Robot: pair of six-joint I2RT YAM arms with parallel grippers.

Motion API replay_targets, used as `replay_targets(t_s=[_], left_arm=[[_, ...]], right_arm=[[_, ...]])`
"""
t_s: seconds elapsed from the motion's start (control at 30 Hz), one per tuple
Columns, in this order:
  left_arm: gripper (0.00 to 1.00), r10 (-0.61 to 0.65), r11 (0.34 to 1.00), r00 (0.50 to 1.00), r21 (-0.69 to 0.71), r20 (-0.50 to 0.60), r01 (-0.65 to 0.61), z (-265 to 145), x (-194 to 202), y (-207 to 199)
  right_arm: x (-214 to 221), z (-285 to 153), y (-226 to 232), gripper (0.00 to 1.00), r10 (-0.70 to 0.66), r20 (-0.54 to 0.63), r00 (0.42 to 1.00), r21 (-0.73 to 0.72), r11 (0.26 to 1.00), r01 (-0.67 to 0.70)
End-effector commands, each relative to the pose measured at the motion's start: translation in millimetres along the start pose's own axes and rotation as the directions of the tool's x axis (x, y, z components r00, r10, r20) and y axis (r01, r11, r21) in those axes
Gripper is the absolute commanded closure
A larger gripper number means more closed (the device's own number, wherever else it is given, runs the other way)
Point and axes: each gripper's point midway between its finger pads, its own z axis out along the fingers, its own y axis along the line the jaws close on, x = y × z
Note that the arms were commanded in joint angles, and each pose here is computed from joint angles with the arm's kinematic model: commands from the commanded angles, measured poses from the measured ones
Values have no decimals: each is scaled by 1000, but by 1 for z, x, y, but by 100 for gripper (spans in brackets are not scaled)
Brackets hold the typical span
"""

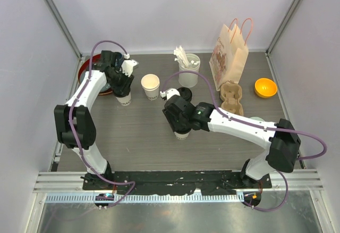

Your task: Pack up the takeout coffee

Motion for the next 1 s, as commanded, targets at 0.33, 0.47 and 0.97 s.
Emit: replay_targets(t_s=[0.33, 0.47, 0.97], left_arm=[[54, -20, 1000, 998, -22, 52, 22, -24, -6, -2], [50, -21, 999, 996, -30, 85, 23, -35, -14, -3], [39, -8, 1000, 991, -28, 135, 12, -77, -22, -20]], right_arm=[[-14, 0, 2, 70, -4, 18, 1000, 19, 1000, 4], [-14, 0, 2, 74, -8, 9, 1000, 22, 1000, 8], [-20, -15, 7, 99, -32, 32, 999, -34, 999, 33]])
